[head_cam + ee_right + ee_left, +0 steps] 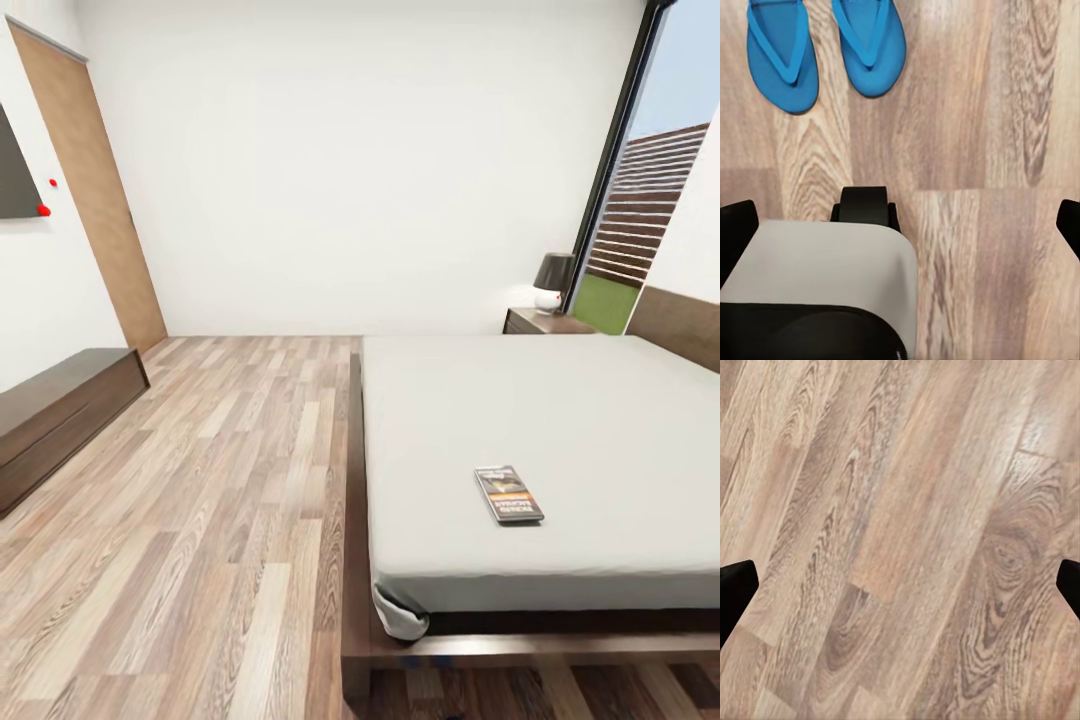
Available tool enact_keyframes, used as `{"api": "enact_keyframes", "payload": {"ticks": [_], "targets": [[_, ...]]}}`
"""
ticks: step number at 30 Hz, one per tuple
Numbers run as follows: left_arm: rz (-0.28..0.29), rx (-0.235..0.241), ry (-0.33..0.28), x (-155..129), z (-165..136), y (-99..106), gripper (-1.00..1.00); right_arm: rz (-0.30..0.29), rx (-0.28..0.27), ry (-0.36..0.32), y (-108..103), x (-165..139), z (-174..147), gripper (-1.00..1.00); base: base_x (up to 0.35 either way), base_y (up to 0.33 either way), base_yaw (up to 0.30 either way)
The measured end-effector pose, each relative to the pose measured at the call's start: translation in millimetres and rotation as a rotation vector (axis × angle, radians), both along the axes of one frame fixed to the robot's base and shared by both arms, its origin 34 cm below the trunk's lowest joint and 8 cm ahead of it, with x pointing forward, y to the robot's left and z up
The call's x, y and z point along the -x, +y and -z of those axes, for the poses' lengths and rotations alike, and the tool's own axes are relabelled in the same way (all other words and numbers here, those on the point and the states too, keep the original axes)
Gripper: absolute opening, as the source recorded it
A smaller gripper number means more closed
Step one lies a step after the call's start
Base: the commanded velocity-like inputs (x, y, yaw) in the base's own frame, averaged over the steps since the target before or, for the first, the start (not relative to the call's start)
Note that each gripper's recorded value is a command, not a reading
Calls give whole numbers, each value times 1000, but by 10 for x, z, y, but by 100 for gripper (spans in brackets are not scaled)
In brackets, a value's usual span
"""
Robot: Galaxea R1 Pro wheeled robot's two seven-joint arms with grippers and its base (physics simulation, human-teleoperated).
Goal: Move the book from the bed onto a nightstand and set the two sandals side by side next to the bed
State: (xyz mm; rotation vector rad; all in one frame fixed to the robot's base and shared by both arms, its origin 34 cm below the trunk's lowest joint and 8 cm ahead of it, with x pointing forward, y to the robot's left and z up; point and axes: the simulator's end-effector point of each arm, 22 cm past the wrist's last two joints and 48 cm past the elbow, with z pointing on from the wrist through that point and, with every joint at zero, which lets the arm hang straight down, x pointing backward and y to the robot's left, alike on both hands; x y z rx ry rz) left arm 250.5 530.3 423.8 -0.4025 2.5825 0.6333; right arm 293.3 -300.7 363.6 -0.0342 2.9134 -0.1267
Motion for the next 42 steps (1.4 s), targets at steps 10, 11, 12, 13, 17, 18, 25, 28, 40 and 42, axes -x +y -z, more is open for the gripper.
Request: {"api": "enact_keyframes", "payload": {"ticks": [10, 11, 12, 13, 17, 18, 25, 28, 40, 42], "targets": [[0, 24, 2, -9, -125, -176, 100, 0, 0, 1, -1, -19, -191, 100, 0, 0, 0], [0, 26, 2, -9, -139, -188, 100, 0, 0, 1, 1, -21, -209, 100, 0, 0, 0], [0, 27, 2, -9, -154, -198, 100, 0, 0, 1, 3, -23, -228, 100, 0, 0, 0], [0, 29, 3, -10, -169, -207, 100, 0, 0, 1, 4, -25, -247, 100, 0, 0, 0], [0, 31, 3, -15, -238, -223, 100, 0, 0, 1, 0, -31, -321, 100, 0, 0, 0], [0, 31, 3, -17, -255, -227, 100, 0, 0, 1, -1, -33, -340, 100, 0, 0, 0], [0, 32, 12, 39, -376, -231, 100, 0, 0, 1, -2, -43, -468, 100, 0, 0, 0], [0, 32, 16, 71, -428, -230, 100, 0, 0, 1, -3, -48, -522, 100, 0, 0, 0], [1, 33, 21, 91, -633, -241, 100, 0, 1, 2, -4, -57, -733, 100, 0, 0, 0], [1, 33, 21, 91, -667, -242, 100, 0, 1, 2, -4, -59, -767, 100, 0, 0, 0]]}}
